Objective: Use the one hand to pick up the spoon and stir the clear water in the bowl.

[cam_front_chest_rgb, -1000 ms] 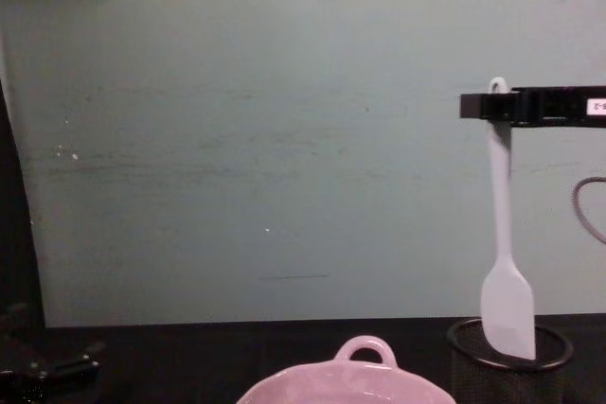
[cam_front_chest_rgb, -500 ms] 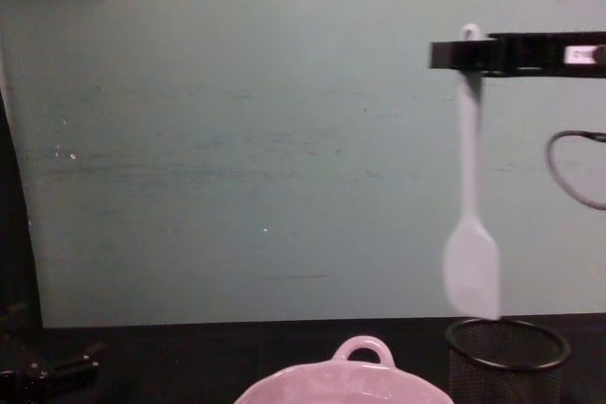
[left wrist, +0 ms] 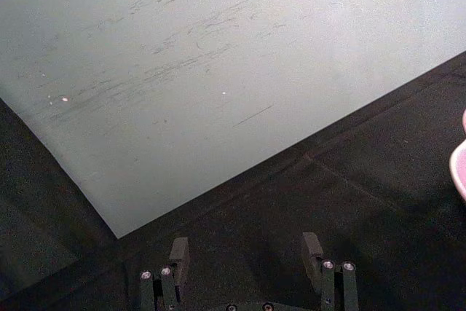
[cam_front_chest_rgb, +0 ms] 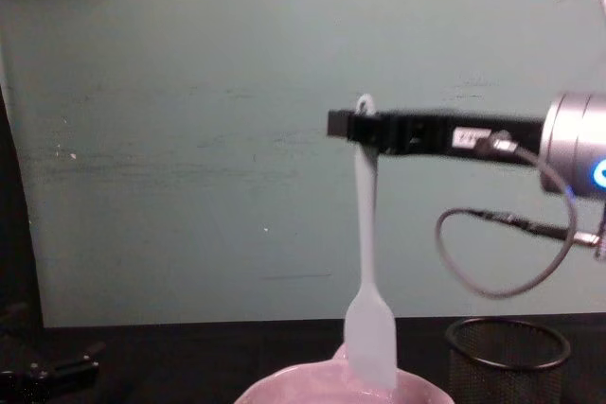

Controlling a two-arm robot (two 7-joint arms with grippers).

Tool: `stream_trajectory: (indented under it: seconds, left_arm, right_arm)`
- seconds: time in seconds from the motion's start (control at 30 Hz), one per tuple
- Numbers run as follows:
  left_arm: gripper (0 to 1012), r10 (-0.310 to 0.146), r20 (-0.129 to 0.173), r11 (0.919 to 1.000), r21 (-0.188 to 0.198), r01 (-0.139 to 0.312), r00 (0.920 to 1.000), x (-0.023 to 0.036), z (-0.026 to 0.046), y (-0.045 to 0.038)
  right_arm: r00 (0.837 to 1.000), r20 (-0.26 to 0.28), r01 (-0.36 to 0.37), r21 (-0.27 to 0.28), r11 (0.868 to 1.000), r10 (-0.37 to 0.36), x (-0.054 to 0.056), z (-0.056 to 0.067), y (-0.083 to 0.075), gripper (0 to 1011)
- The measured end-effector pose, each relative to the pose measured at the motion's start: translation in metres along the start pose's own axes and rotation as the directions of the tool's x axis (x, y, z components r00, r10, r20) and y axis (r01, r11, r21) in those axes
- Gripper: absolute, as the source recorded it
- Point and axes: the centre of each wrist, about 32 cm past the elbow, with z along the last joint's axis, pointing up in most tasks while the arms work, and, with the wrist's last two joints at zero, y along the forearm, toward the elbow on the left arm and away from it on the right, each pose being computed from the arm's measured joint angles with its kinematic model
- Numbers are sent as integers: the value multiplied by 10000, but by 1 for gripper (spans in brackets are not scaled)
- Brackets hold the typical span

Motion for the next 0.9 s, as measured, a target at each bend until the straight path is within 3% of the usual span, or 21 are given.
stream_trajectory:
  seconds: [0.17,0.47,0.7,0.9]
  left_arm:
    - [1011,0,-1,10000,0,0,10000,0,0,0]
    - [1011,0,0,10000,0,0,10000,0,0,0]
    - [1011,0,0,10000,0,0,10000,0,0,0]
    - [1011,0,0,10000,0,0,10000,0,0,0]
  right_arm:
    - [9994,35,-356,-55,9994,356,-45,-232,57,114]
    - [9972,-78,-746,-292,9968,744,-136,-528,67,114]
    - [9958,-145,-909,-327,9953,905,-196,-621,86,114]
    - [9950,-220,-975,-215,9950,971,-208,-678,205,114]
